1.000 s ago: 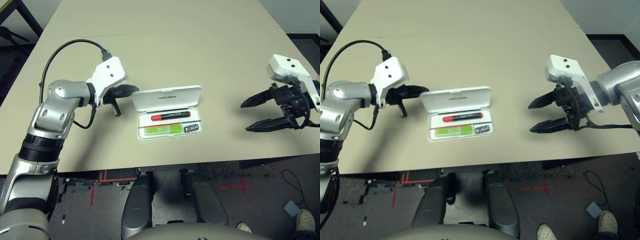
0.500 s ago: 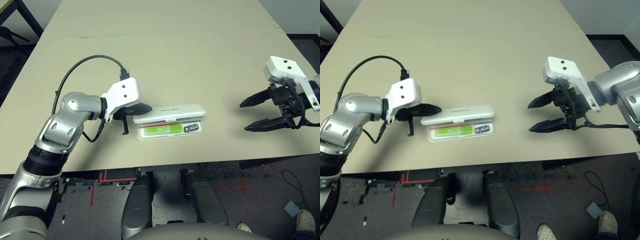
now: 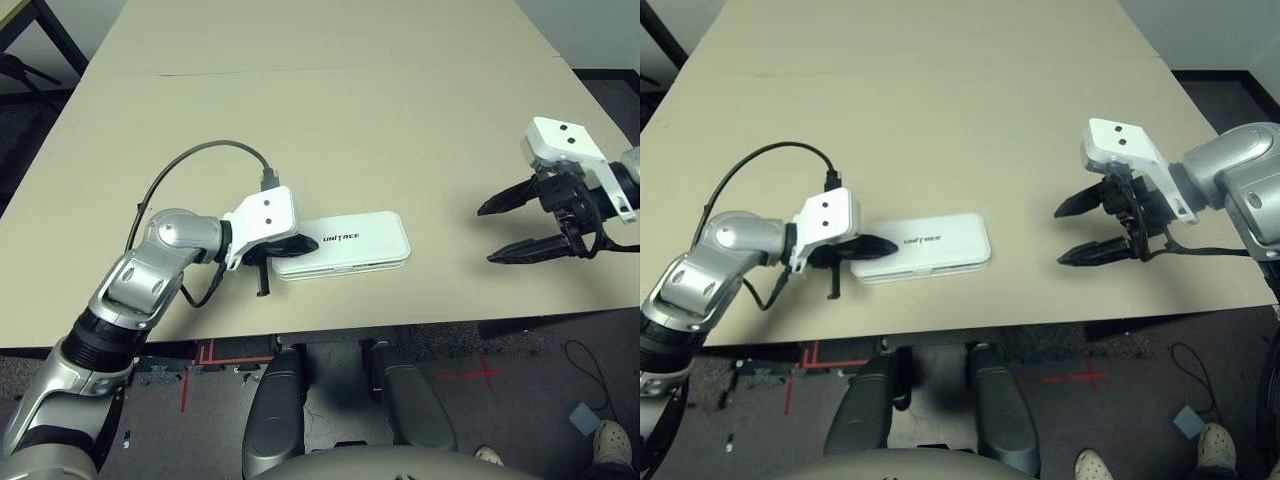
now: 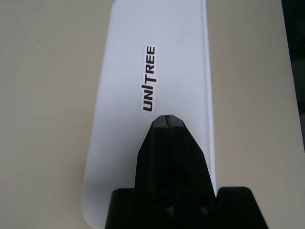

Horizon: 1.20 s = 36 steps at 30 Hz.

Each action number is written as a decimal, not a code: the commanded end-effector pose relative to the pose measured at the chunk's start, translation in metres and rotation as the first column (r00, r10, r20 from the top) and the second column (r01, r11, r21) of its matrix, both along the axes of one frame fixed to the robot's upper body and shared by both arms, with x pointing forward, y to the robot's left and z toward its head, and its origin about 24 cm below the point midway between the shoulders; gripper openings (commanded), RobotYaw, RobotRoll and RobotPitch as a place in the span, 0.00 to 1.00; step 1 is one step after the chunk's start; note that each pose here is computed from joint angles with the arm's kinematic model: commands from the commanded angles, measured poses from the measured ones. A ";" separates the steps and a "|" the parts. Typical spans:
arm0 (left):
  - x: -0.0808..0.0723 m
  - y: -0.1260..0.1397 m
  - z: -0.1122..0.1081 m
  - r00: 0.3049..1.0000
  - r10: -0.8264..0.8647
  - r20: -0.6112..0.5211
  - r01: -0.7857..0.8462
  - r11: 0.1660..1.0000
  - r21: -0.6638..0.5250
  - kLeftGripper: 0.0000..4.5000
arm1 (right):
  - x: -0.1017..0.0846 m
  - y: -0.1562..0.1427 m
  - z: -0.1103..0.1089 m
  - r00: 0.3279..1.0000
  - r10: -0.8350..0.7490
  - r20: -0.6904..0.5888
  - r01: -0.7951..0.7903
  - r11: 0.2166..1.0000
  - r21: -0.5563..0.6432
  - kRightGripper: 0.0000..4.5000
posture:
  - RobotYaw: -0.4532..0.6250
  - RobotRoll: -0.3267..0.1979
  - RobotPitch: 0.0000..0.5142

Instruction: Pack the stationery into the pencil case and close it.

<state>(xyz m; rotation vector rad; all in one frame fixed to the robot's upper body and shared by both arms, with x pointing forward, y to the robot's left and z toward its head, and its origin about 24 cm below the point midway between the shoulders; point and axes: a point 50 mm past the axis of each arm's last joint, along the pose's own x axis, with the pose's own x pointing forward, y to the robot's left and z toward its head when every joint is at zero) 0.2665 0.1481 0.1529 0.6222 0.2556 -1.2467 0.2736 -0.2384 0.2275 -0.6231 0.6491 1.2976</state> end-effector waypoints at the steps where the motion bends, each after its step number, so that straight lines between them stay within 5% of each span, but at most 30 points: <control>1: -0.004 -0.007 -0.007 1.000 -0.025 -0.018 0.025 1.000 0.014 0.01 | 0.000 0.000 -0.003 1.000 0.007 -0.011 -0.007 1.000 -0.019 1.00 | 0.45 0.62 0.41; 30: 0.000 -0.001 -0.026 0.999 0.024 -0.044 -0.017 0.991 0.134 0.01 | 0.003 0.005 -0.009 1.000 -0.003 0.010 0.003 1.000 -0.019 1.00 | 0.44 0.62 0.42; 36: 0.004 0.000 -0.017 0.999 0.051 -0.002 -0.050 0.997 0.060 0.01 | 0.009 0.009 -0.008 0.998 -0.019 0.064 0.018 1.000 0.021 1.00 | 0.44 0.62 0.42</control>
